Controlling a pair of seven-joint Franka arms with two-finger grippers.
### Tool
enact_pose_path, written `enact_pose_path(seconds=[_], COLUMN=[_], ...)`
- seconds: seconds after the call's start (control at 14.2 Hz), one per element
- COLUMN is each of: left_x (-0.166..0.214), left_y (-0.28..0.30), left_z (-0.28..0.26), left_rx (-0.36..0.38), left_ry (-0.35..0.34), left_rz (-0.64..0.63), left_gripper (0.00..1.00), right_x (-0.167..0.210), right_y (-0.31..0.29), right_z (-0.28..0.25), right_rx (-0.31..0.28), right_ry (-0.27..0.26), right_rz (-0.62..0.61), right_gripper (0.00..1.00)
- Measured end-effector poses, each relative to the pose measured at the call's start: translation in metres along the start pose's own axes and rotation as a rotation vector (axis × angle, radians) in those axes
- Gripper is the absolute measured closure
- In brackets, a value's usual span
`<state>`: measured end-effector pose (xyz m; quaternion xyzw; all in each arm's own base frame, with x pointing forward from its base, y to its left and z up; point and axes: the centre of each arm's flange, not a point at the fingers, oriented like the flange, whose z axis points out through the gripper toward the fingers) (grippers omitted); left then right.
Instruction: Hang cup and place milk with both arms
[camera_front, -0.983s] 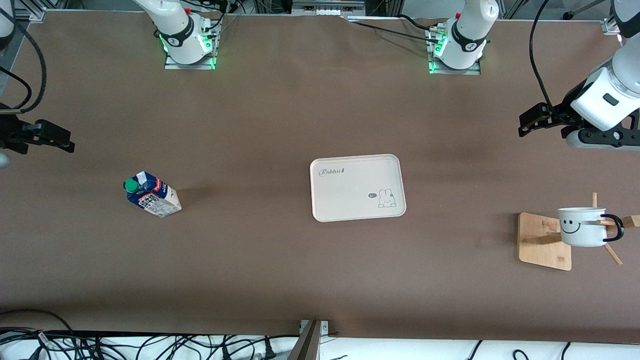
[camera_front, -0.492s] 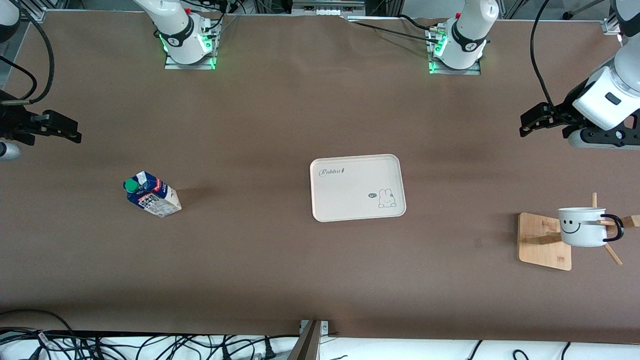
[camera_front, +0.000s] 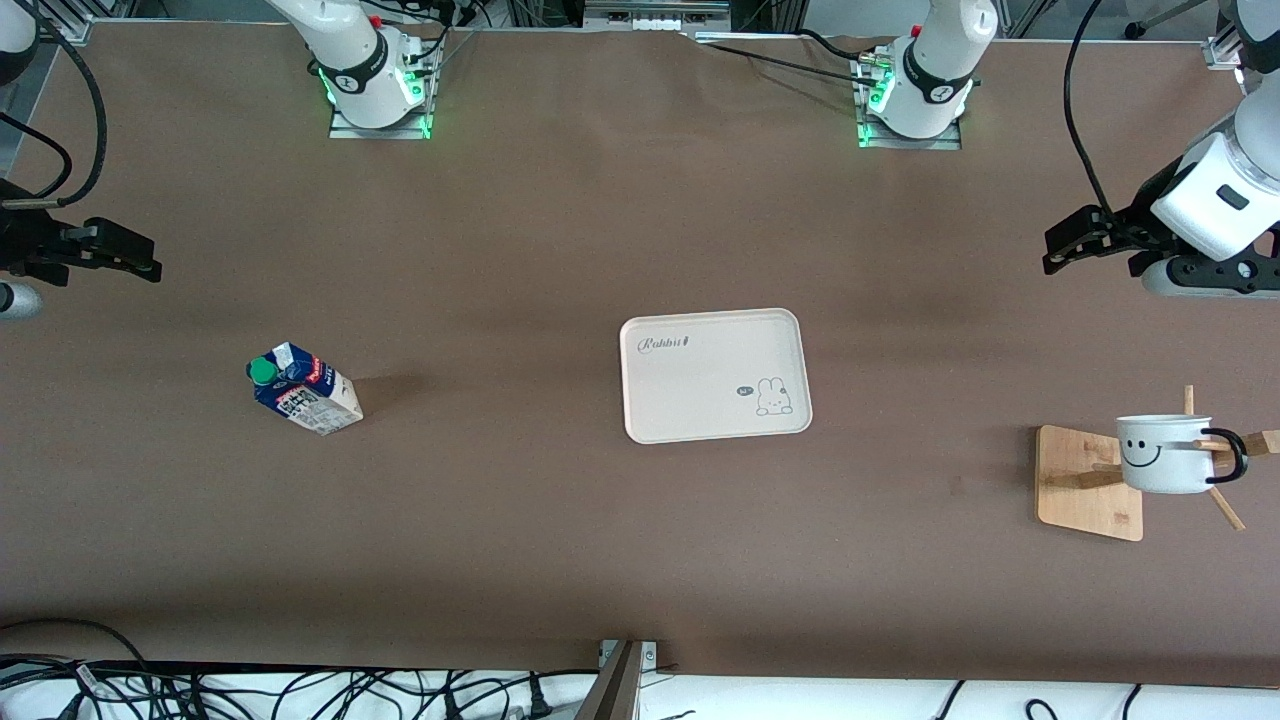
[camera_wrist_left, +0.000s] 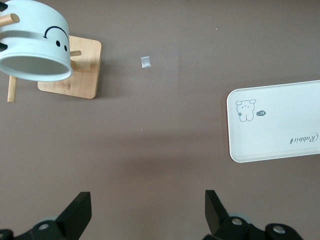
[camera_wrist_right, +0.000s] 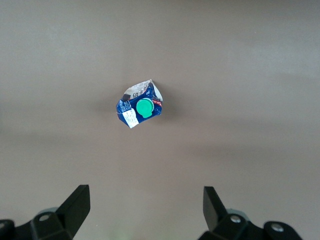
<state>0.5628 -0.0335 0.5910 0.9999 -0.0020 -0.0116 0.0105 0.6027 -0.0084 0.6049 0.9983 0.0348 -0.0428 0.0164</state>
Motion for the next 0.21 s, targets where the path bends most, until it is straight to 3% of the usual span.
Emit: enact_pose_path(seconds=[0.21], left_x=[0.0004], left_y=[0.0007], left_z=[-0.0054], left_rx=[-0.001], left_ry=[0.011], left_rz=[0.001], left_gripper=[0.0], right_x=[0.0], right_y=[0.0], right_z=[0.0], right_rx=[0.0], right_ry=[0.0], right_rz=[0.0], right_gripper=[0.0])
